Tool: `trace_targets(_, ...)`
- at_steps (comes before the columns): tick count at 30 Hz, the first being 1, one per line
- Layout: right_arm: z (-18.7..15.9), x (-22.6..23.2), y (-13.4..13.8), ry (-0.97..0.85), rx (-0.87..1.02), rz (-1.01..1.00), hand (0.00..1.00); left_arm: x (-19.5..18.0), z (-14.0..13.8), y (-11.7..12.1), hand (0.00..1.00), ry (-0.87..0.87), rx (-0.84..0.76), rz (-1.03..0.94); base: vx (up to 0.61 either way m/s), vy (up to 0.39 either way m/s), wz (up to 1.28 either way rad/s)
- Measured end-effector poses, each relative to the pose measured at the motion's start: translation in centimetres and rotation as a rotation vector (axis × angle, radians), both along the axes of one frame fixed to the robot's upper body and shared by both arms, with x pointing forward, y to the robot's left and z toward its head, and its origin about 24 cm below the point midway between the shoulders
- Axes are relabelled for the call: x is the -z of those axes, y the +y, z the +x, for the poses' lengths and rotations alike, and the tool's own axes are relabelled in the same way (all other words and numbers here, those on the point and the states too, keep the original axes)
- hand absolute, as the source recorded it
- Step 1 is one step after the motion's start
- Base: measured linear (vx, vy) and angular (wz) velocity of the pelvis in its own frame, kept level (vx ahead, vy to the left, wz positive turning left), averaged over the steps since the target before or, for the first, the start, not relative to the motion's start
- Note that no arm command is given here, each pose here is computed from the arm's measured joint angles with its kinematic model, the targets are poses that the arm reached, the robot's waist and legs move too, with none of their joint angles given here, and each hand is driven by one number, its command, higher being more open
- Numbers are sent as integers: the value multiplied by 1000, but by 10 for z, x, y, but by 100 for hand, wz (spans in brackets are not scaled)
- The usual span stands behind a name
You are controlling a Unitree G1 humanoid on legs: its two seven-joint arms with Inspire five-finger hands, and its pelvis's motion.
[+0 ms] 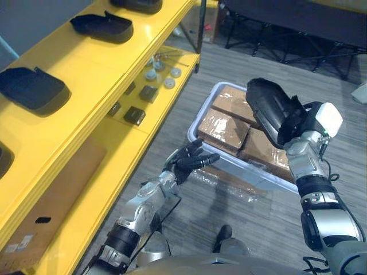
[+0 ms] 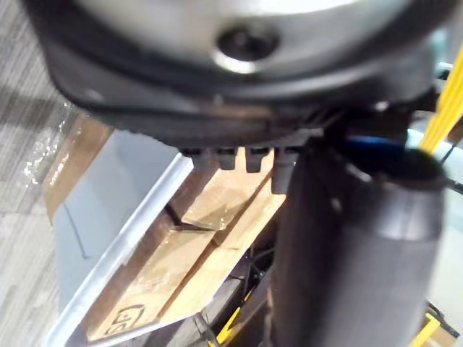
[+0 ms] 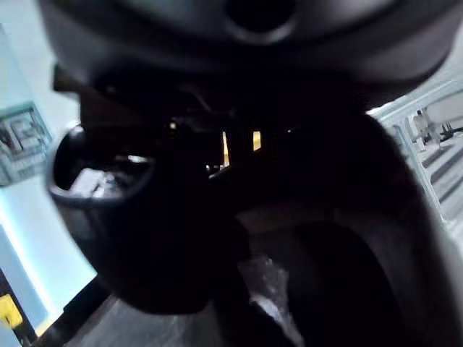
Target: Walk over and take three plastic housings, then place them on the shelf
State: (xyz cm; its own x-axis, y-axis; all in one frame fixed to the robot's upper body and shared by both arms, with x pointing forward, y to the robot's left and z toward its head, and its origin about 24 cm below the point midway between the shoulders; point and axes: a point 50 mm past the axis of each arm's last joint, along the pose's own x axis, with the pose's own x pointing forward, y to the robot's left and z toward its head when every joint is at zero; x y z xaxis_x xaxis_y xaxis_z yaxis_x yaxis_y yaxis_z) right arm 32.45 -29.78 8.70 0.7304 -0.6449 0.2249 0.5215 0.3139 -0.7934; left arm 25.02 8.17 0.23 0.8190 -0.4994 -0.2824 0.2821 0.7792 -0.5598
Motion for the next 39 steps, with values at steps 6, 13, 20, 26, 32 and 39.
trace_targets(6, -7, -5, 22, -106, -197, -177, 0, 6, -3, -7, 100, 167, -37, -225, -28, -12, -15)
trace_targets(13, -20, 23, 62, -111, -399, -182, 0, 7, 4, -14, 100, 253, -77, -358, -2, 0, -12)
trace_targets(20, -31, 38, 92, -155, -531, -126, 0, -8, 13, -34, 100, 221, -22, -473, -3, 7, -8)
trace_targets(26, -38, 41, 125, -204, -654, -83, 0, -2, 8, -47, 100, 246, -26, -506, 12, 6, -4)
trace_targets(32, -46, 47, 148, -218, -728, -13, 0, 6, 5, -50, 100, 270, -37, -484, 1, 1, -1)
trace_targets(39, -50, 53, 155, -240, -676, 142, 0, 5, 8, -48, 0, 262, -119, -499, 0, 0, 0)
